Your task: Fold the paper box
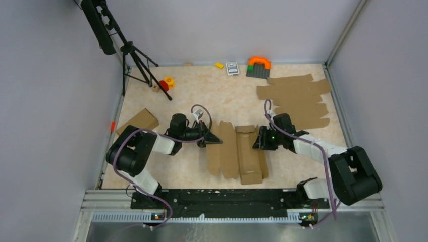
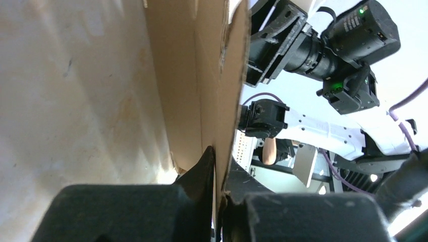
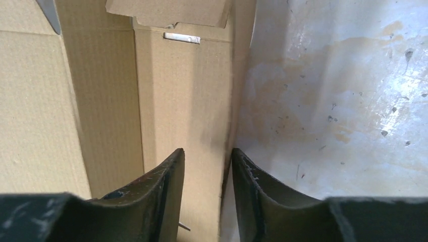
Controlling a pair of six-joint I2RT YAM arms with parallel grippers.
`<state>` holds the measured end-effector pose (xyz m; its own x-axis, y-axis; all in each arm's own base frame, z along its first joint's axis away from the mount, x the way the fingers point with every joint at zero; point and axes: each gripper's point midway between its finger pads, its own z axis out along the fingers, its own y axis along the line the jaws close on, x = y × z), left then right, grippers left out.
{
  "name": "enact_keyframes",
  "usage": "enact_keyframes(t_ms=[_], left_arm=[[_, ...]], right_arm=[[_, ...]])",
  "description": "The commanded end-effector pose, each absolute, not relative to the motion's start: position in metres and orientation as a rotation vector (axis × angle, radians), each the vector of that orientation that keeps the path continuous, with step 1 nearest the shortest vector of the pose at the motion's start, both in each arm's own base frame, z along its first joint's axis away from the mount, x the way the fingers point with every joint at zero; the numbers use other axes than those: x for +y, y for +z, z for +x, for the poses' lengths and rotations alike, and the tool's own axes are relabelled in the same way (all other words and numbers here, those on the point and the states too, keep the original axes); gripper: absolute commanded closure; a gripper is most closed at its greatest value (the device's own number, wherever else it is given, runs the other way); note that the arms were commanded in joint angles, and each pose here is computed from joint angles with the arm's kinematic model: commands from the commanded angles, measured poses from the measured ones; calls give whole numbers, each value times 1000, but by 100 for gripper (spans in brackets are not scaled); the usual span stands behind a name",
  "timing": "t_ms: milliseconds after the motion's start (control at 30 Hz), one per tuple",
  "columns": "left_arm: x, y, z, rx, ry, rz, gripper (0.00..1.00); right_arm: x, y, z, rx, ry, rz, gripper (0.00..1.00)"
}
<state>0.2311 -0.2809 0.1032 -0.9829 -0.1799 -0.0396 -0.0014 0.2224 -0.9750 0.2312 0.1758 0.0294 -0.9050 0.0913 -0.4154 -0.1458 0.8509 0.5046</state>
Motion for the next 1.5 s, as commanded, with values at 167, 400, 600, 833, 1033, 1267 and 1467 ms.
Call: enact_keyframes(t_ms=[167, 400, 600, 833, 1033, 1267, 1467], left_arm=[[-269, 107, 236, 2422, -1600, -34, 92], [-270, 135, 235, 2315, -1685, 39, 94], [-260, 157, 240, 2262, -1527, 171, 95], [-240, 174, 249, 2243, -1255, 276, 98], [-228, 185, 250, 2134, -1105, 346, 100], [-223, 187, 246, 2062, -1016, 357, 100], [-221, 194, 241, 1979, -1006, 337, 100]], right_arm=[[164, 41, 229, 2579, 676, -64, 44], [162, 51, 224, 2544, 693, -53, 41], [161, 70, 233, 2468, 683, -42, 34], [160, 80, 234, 2449, 678, -61, 29], [161, 80, 229, 2453, 688, -70, 28], [171, 78, 216, 2448, 787, -97, 30], [185, 62, 199, 2531, 761, -109, 22]])
